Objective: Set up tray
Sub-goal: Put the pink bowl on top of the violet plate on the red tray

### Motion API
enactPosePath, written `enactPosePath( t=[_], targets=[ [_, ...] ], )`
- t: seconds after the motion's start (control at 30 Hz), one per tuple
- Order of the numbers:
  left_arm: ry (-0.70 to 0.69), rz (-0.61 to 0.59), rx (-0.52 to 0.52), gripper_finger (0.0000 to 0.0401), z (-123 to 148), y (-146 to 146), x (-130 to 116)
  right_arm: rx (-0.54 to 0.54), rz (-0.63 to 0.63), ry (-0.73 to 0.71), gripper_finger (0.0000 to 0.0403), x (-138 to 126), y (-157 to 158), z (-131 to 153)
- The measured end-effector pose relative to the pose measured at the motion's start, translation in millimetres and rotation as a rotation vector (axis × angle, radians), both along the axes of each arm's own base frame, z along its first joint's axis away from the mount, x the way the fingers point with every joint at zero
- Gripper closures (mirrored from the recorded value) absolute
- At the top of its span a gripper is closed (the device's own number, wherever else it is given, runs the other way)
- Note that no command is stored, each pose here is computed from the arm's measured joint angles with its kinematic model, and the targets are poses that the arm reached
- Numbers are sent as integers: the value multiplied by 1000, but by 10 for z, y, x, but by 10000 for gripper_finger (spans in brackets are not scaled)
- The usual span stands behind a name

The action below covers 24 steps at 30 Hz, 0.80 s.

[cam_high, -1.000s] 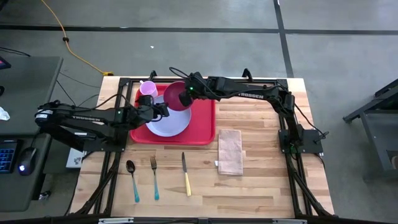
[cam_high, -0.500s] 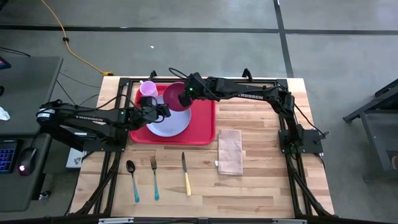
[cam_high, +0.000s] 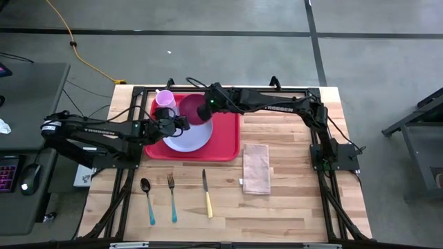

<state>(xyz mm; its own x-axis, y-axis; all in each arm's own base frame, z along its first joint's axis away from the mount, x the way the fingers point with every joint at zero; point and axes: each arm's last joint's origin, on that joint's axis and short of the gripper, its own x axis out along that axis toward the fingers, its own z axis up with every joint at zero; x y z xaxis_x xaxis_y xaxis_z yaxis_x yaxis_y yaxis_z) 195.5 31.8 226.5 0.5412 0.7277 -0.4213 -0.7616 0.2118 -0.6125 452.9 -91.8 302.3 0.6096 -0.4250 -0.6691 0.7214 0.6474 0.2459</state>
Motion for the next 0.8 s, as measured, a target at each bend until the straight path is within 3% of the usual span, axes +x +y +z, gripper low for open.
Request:
enactPosePath(
  t=[0.2, 0.4, 0.8],
  targets=[
    [32, -55, 43, 390, 23, -1, 21, 14, 58, -63, 402, 68, 112, 38],
    [31, -60, 14, 375, 8, 5, 13, 6, 49, -41, 402, 56, 135, 25],
    [39, -81, -23, 391, -13, -4, 1, -4, 26, 18, 402, 6, 66, -8]
  ],
)
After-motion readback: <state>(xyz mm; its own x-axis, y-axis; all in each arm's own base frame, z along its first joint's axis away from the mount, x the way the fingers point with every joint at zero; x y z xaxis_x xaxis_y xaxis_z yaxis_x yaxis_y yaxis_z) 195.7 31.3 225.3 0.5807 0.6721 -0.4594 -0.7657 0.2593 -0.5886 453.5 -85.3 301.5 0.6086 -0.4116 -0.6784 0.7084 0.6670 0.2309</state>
